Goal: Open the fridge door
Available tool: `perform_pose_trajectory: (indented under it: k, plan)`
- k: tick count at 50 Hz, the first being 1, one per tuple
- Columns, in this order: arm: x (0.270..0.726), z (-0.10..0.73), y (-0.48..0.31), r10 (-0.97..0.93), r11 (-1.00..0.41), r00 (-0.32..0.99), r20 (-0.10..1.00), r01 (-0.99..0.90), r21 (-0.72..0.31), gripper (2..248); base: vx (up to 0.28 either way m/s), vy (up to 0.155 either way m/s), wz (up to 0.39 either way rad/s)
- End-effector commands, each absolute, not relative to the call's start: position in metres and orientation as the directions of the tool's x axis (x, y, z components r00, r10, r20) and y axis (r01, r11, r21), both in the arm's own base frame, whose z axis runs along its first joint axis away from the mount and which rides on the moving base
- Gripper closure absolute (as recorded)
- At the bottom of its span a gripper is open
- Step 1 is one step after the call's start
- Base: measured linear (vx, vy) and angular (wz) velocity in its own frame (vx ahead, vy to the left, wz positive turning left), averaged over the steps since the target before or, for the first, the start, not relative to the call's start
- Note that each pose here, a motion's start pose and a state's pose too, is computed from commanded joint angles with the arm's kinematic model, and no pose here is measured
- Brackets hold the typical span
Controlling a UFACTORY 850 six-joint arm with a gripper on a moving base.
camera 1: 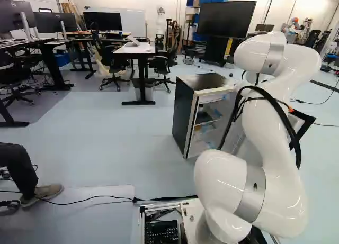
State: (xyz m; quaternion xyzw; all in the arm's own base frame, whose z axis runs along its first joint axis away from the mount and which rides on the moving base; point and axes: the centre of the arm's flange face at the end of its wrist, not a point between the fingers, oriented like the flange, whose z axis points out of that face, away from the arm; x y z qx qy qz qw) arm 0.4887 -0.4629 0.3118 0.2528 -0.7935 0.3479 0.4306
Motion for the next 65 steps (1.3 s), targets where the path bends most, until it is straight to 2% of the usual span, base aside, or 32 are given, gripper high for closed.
perform_pose_trajectory:
  k: [65]
  plan:
    - [0.427, 0.317, -0.330, -0.251, 0.429, -0.260, 0.932, -0.893, -0.134, 3, 0.000, 0.000, 0.000]
